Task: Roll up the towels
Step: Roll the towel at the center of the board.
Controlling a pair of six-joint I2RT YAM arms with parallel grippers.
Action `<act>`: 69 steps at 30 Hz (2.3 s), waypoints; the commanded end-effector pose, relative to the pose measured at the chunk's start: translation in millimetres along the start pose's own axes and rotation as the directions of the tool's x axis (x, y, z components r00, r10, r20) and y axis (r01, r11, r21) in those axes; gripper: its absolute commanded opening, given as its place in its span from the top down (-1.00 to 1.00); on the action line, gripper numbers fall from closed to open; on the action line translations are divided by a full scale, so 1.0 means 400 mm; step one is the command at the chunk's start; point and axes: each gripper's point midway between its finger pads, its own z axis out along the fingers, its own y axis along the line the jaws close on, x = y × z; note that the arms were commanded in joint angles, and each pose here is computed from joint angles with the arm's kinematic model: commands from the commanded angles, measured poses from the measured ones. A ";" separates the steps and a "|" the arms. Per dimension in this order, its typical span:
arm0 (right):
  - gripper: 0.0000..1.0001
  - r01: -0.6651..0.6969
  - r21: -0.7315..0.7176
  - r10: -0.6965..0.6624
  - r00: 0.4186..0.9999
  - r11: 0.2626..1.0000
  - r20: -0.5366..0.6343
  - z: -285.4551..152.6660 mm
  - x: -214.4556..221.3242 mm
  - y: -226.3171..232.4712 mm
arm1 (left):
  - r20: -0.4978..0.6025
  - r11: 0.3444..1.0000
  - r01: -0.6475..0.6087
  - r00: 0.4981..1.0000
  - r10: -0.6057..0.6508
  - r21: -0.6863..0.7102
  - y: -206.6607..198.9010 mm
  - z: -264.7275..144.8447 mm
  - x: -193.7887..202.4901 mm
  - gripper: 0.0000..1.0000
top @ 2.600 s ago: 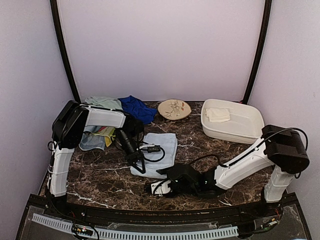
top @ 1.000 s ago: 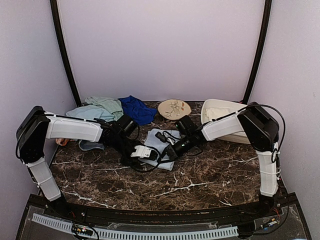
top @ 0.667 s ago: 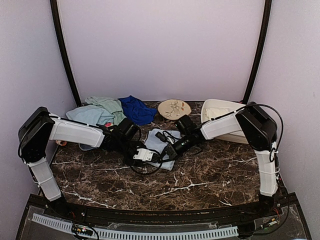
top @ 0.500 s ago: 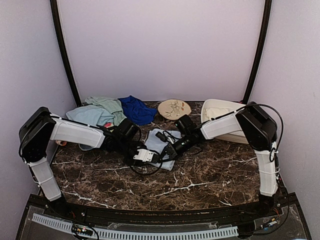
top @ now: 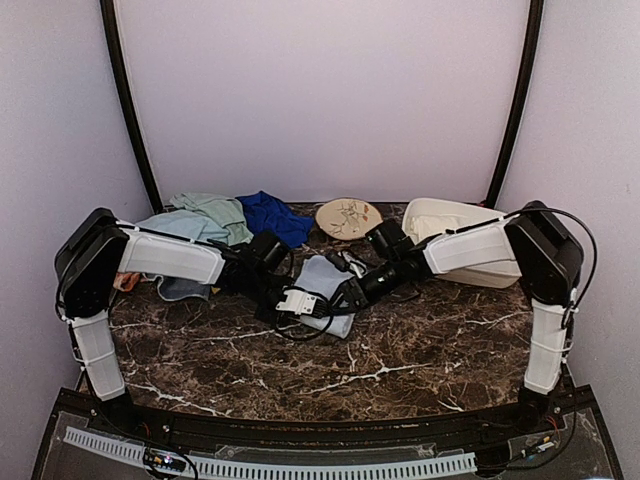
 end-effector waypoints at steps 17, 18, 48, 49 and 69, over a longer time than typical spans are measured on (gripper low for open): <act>-1.00 0.056 0.633 -0.521 0.625 0.773 0.582 -0.496 -0.221 0.075 | -0.088 0.680 0.412 0.885 -0.458 0.607 -0.197 -0.111 -0.044 1.00; -1.00 0.117 0.659 -0.566 0.635 0.743 0.526 -0.476 -0.214 0.083 | -0.099 0.653 0.433 0.870 -0.483 0.622 -0.194 -0.107 -0.042 1.00; -0.21 0.885 0.415 -0.890 0.000 -0.212 -0.456 0.074 0.120 0.227 | -0.367 0.480 0.673 0.723 -0.585 0.562 -0.167 0.010 0.076 1.00; -0.20 0.883 0.411 -0.885 -0.010 -0.226 -0.466 0.084 0.114 0.221 | -0.368 0.479 0.673 0.724 -0.584 0.563 -0.169 0.010 0.077 1.00; 0.28 0.851 0.432 -0.750 0.489 0.298 -0.445 0.147 0.098 0.006 | -0.082 0.579 0.565 0.754 -0.652 0.587 -0.079 -0.124 0.037 0.30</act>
